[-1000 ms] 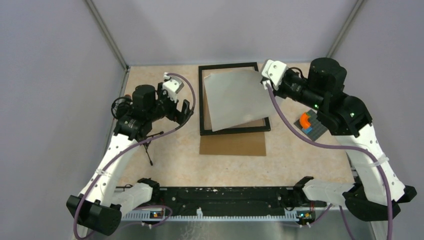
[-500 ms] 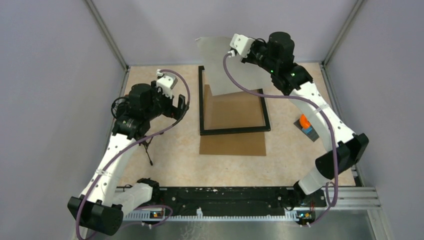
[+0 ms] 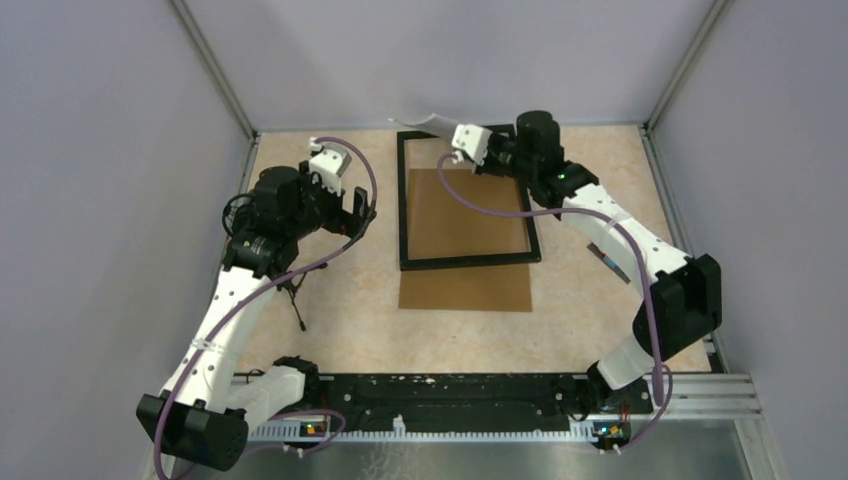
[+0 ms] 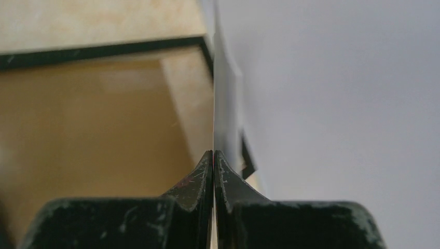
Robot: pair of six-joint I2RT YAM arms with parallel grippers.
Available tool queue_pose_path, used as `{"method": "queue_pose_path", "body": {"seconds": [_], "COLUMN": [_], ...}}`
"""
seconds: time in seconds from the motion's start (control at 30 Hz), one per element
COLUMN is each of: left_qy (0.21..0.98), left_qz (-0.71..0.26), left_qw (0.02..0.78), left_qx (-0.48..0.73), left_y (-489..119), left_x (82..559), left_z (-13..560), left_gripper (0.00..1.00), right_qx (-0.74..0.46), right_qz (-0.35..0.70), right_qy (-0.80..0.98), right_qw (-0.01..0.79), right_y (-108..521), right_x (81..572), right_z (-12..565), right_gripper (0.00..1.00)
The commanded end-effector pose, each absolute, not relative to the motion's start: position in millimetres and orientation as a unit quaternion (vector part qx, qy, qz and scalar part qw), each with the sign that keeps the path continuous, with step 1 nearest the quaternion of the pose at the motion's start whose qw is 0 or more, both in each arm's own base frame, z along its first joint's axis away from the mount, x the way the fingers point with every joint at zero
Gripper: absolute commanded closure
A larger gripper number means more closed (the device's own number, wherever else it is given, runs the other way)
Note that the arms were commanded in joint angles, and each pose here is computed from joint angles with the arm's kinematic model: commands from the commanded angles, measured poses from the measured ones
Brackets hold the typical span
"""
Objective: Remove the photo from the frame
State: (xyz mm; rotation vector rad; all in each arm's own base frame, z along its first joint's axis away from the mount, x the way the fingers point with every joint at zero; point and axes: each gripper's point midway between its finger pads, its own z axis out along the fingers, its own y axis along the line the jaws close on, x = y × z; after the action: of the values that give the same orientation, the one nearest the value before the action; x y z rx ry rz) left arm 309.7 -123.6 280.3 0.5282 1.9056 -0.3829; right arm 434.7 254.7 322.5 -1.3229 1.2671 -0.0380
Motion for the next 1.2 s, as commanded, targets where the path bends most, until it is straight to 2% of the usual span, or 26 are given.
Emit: {"method": "queue_pose_path", "body": {"seconds": [0.0,0.13,0.4,0.97,1.17], "left_qy": [0.78,0.782,0.783,0.787,0.788], "left_qz": [-0.172,-0.17,-0.177,-0.166,-0.166], "left_qw": [0.557,0.554,0.549,0.547,0.544], "left_qx": [0.228,0.23,0.233,0.232,0.234], "left_y": [-127.0,-126.4,-129.1,-125.1,-125.3], "left_x": [309.9,308.7,310.9,312.5,312.3], "left_z": [293.8,287.4,284.7,281.6,278.3], "left_gripper": [0.01,0.01,0.01,0.01,0.01], "right_qx": [-0.606,-0.63,-0.724,-0.782,-0.773], "right_qz": [0.03,0.086,0.05,-0.036,-0.041], "right_qy": [0.556,0.533,0.453,0.355,0.37], "right_qw": [0.568,0.558,0.517,0.511,0.514], "right_y": [261.2,265.3,262.2,262.5,255.7], "right_x": [419.3,402.0,364.3,366.4,361.4], "right_z": [249.7,215.7,140.8,115.6,110.7], "right_gripper": [1.0,1.0,1.0,1.0,1.0]}}
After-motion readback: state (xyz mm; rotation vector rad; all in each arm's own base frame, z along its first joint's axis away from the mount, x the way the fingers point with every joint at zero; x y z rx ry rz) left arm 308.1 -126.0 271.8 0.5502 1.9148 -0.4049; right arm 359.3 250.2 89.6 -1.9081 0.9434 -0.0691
